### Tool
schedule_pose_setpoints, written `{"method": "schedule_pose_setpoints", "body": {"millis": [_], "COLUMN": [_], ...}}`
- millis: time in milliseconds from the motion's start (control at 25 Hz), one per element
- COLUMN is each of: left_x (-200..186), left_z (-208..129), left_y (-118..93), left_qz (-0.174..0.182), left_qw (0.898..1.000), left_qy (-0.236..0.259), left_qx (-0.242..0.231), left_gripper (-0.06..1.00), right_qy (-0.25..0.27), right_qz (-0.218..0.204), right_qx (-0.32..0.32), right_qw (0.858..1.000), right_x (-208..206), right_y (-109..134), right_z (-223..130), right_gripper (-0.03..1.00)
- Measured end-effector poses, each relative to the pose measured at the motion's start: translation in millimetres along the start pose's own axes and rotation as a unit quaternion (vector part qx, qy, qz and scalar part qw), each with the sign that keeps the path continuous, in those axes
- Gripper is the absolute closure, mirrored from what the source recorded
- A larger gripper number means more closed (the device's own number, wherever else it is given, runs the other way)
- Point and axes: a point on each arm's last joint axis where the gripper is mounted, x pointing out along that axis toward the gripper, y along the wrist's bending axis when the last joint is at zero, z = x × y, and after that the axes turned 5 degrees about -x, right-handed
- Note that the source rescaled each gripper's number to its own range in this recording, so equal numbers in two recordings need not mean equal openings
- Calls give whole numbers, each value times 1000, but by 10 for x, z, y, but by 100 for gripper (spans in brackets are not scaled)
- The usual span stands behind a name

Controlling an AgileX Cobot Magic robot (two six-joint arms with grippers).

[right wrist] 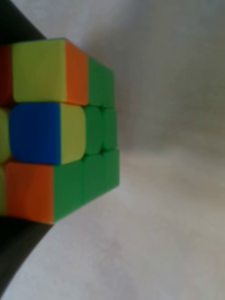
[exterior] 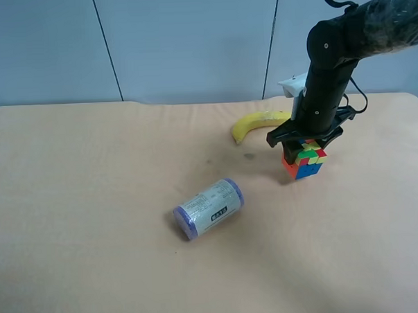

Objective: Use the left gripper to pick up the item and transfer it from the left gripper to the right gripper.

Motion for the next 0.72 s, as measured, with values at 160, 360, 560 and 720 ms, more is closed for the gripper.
{"method": "schedule_pose_setpoints", "body": {"millis": [160, 360, 560, 720], "left_x": [0, 0, 0, 0], "left_z": [0, 0, 0, 0], "left_y": [0, 0, 0, 0], "left_qz": [0, 0, 0, 0], "left_qw": [1000, 1000, 1000, 1000], "left_qy": [0, 0, 0, 0], "left_qx": [0, 0, 0, 0], "left_gripper": [-6, -6, -6, -6], "right_qy": [1, 1, -2, -1], "right_qz": [1, 2, 2, 2], "right_qx": [0, 1, 2, 2], "right_qw": [1000, 1000, 1000, 1000], "right_x": [43, 49, 53, 51], "right_y": [4, 7, 7, 6], "right_z": [8, 10, 15, 16], "right_gripper": [96, 96, 17, 0]}}
